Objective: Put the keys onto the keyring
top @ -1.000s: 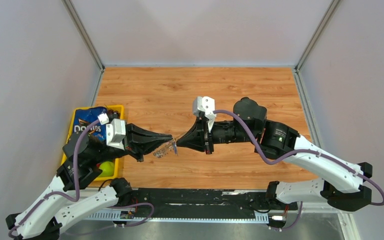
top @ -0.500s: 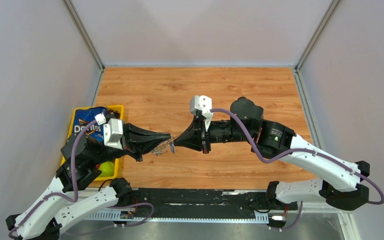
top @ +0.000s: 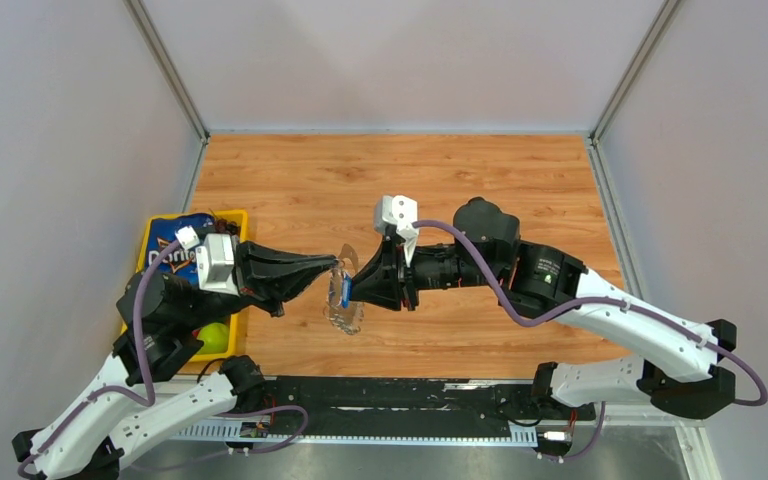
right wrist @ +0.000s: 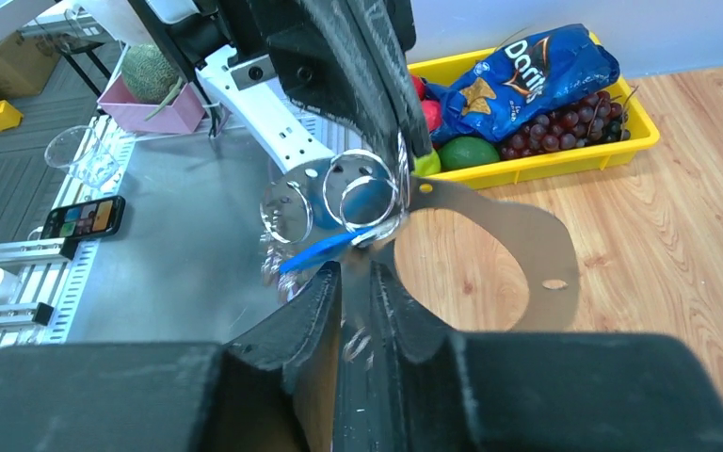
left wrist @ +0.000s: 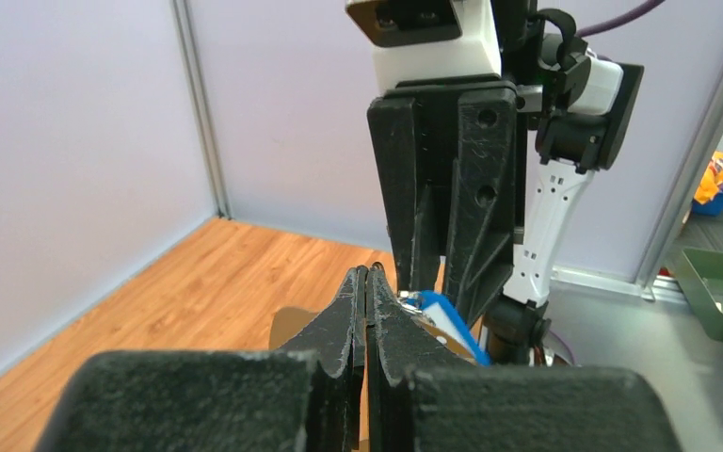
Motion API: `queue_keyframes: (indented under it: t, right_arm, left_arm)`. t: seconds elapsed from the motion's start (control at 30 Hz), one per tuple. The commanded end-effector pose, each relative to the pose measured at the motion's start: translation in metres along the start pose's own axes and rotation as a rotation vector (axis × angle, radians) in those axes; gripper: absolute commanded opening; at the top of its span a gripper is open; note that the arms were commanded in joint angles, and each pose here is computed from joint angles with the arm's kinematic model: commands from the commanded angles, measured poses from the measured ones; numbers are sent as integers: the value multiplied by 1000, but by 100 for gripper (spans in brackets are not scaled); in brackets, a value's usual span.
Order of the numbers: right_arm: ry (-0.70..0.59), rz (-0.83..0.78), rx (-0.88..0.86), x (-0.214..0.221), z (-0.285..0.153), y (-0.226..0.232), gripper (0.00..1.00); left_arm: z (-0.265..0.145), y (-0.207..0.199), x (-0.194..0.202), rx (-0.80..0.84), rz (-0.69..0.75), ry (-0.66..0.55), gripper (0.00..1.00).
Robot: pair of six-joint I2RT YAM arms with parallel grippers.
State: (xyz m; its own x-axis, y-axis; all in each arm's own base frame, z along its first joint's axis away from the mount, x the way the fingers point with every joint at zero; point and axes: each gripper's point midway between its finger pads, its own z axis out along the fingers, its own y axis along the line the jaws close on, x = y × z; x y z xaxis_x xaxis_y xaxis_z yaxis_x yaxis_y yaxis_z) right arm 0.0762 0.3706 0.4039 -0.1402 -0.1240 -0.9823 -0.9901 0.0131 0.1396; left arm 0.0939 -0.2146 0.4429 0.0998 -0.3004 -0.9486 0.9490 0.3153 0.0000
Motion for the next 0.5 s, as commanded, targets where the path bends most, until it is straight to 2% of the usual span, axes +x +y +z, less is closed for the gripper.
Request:
queue_keyframes:
  t: [0.0, 0.17, 0.47]
  right_arm:
    - [-41, -8, 15, -13, -16, 7, 25]
    - [-79, -38, 66, -27, -29, 3, 33]
    - [-133, -90, 136, -56, -38, -6, 35]
  left_arm:
    - [-1, 1, -35, -20, 34, -124, 0]
    - [-2, 2, -38, -30, 33, -137, 0]
    - [-5, 3, -40, -38, 16, -172, 0]
